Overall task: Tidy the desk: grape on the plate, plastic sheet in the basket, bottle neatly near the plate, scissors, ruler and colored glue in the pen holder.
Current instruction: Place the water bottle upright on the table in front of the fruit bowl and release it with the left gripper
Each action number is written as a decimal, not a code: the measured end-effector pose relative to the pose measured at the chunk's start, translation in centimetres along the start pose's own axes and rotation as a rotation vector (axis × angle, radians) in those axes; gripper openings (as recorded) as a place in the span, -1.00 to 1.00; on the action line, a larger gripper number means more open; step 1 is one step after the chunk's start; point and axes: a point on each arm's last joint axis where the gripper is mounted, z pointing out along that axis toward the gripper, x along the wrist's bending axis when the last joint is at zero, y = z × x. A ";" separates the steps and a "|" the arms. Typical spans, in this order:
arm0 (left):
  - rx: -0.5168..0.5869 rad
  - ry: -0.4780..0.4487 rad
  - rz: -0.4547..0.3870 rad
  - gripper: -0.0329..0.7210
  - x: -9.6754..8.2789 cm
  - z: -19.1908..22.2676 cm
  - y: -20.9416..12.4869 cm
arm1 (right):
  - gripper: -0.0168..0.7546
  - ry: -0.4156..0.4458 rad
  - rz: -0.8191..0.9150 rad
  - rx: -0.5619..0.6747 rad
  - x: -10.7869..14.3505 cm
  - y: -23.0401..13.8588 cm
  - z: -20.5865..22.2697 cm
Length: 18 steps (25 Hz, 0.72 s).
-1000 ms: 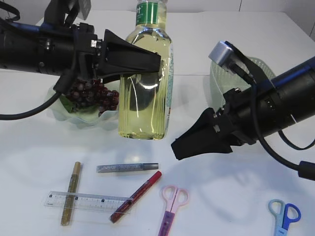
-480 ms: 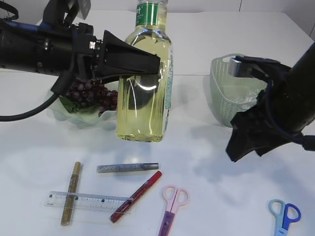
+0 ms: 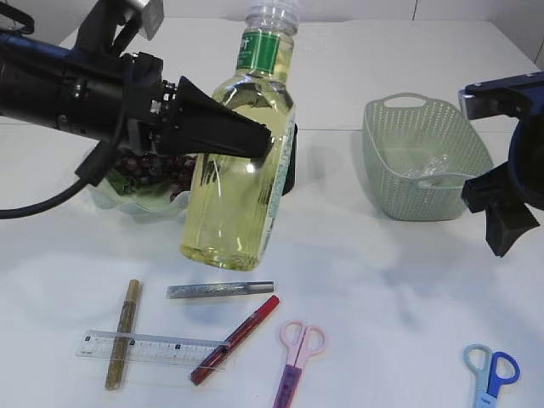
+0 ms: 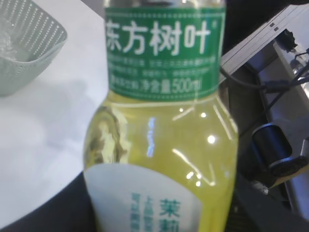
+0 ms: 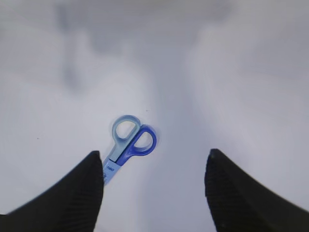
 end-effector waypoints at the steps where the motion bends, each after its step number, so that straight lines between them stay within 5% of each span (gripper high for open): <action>1: 0.011 0.008 0.006 0.17 0.0 0.0 0.1 | 0.37 -0.002 0.000 -0.004 0.0 0.1 -0.1; 12: 0.196 0.177 0.069 0.17 0.7 -0.9 1.0 | 0.36 -0.002 -0.017 -0.018 -0.1 0.3 -0.6; 18: 0.381 0.368 0.038 0.17 1.8 -2.2 0.9 | 0.36 -0.001 -0.016 -0.066 -0.2 1.1 -1.8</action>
